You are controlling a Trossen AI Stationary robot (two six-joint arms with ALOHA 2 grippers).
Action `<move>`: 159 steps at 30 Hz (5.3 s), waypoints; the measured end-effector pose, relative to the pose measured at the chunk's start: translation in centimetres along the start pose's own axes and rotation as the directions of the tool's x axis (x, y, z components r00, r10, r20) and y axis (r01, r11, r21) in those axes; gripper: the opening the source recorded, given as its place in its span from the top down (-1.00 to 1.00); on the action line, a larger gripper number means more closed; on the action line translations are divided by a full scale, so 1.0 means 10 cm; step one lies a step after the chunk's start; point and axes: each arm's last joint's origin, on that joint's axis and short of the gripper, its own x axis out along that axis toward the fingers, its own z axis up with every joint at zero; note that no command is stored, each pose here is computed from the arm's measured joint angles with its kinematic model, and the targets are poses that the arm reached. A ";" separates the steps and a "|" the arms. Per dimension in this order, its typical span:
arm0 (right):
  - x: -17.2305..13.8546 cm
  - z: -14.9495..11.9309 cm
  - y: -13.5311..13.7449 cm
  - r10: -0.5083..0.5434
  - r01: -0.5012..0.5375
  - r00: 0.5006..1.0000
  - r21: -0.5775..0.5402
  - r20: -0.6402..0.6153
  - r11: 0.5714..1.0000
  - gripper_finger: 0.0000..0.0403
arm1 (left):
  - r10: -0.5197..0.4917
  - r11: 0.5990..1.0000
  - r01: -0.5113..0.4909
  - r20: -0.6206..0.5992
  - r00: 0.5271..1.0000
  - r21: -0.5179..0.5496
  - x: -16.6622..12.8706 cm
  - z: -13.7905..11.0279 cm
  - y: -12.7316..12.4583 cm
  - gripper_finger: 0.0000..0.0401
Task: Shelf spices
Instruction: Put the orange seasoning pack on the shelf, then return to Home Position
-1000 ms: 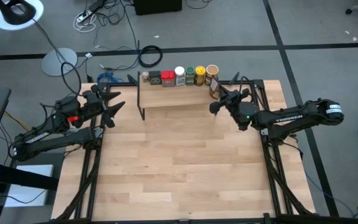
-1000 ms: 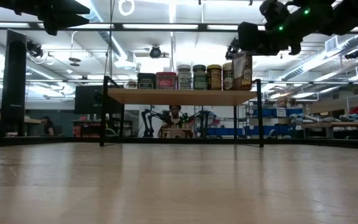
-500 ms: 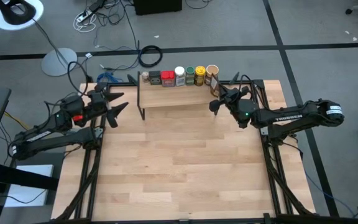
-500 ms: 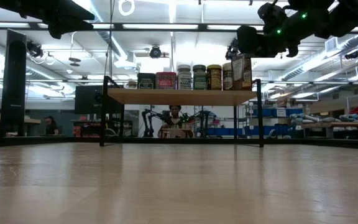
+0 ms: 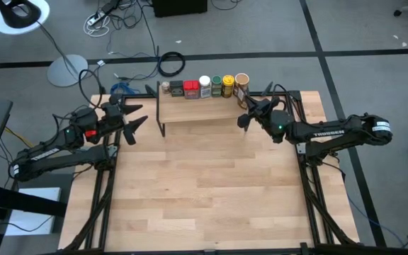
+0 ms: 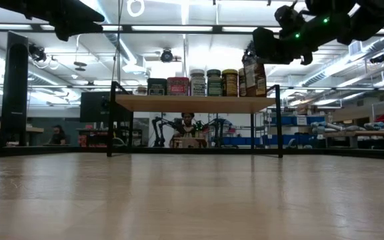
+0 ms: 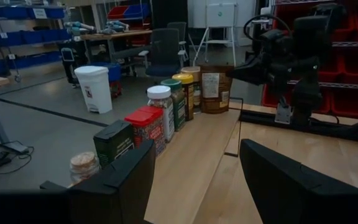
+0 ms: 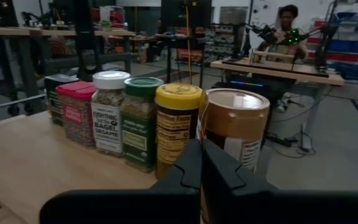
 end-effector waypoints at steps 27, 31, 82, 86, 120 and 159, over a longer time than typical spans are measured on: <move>0.07 0.00 -0.05 0.071 -0.071 0.997 -0.030 0.003 0.997 0.91 | 0.000 1.000 0.000 -0.014 1.000 0.009 0.00 -0.01 0.00 -0.19; 0.07 0.03 -0.04 0.073 -0.072 0.997 -0.029 0.029 0.997 0.81 | 0.000 1.000 0.000 -0.013 1.000 0.010 0.00 -0.01 0.00 -0.19; -1.11 0.11 -0.75 0.560 -0.534 0.798 -0.169 0.222 0.828 1.00 | 0.118 0.992 -0.121 0.083 0.990 0.040 -0.86 0.13 0.15 -0.19; -1.09 -0.12 -0.70 0.604 -0.578 0.751 -0.178 0.265 0.796 1.00 | -0.002 1.000 0.002 0.031 1.000 -0.010 -0.58 -0.24 0.07 -0.19; -1.03 -0.73 -0.78 0.716 -0.716 0.682 -0.062 0.151 0.695 1.00 | -0.089 0.995 0.091 0.044 0.995 -0.049 0.03 -1.14 -0.06 -0.19; -1.05 -0.82 -0.81 0.735 -0.739 0.674 0.066 0.072 0.671 0.99 | -0.006 1.000 0.008 0.062 0.998 -0.029 0.02 -1.34 -0.04 -0.19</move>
